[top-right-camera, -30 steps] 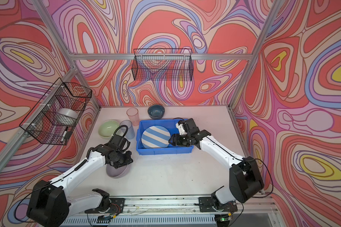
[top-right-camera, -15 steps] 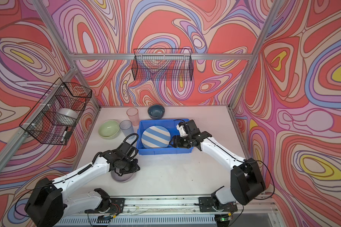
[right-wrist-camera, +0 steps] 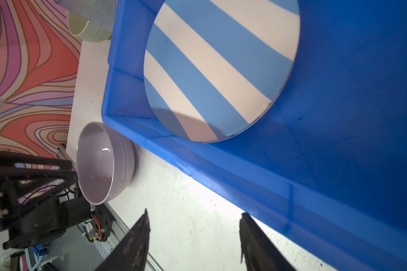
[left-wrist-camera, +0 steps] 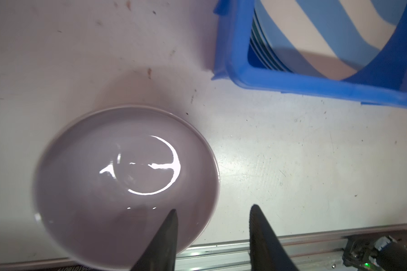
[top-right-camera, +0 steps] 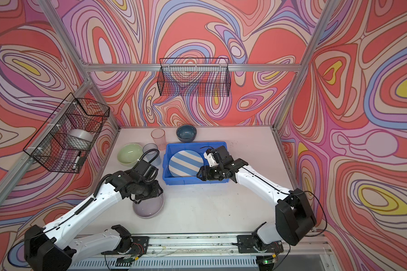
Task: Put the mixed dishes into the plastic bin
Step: 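Close the left gripper on the pale pink bowl rim and lift it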
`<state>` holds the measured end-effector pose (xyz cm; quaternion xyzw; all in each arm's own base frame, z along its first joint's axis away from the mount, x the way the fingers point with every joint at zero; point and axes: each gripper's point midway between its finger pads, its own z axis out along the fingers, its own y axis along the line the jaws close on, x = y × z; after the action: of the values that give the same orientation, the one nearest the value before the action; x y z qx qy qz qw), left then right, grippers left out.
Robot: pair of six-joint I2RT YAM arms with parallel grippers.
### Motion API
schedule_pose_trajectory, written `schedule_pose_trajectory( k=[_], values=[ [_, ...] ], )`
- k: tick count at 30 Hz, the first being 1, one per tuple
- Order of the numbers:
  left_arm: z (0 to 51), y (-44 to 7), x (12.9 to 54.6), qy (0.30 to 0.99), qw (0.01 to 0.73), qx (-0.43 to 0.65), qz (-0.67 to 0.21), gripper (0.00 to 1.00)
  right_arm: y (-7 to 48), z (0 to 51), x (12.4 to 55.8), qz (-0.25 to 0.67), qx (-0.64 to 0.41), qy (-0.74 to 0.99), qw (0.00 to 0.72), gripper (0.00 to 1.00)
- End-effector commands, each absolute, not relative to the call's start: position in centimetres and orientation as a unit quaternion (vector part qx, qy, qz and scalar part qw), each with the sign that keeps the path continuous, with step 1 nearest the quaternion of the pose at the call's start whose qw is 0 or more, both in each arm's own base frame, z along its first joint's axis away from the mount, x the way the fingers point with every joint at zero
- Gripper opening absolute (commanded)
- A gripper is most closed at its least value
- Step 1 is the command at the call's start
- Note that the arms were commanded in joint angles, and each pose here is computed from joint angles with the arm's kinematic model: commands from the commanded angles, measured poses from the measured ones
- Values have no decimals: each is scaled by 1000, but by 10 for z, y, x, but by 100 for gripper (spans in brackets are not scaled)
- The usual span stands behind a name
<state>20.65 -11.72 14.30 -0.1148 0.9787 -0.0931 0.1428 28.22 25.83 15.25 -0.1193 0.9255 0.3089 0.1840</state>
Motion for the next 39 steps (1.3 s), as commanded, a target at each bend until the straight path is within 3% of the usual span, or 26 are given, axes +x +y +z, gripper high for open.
schedule_pose_trajectory(
  k=[1,7,11,19,28,39],
  values=[
    [152,-54,195,976,134,-168,22,45,263,164,285,308,-137,920,203,62],
    [140,-12,199,955,125,-268,3,45,268,166,280,323,-146,913,202,63],
    [121,-8,189,940,118,-320,-11,52,270,166,278,329,-154,910,200,63],
    [81,-11,168,920,88,-381,-23,51,276,166,275,342,-166,903,202,64],
    [58,-31,163,921,63,-379,-68,43,279,158,281,336,-170,905,201,64],
    [34,-32,160,929,49,-365,-34,28,279,165,289,330,-156,907,211,64]
  ],
)
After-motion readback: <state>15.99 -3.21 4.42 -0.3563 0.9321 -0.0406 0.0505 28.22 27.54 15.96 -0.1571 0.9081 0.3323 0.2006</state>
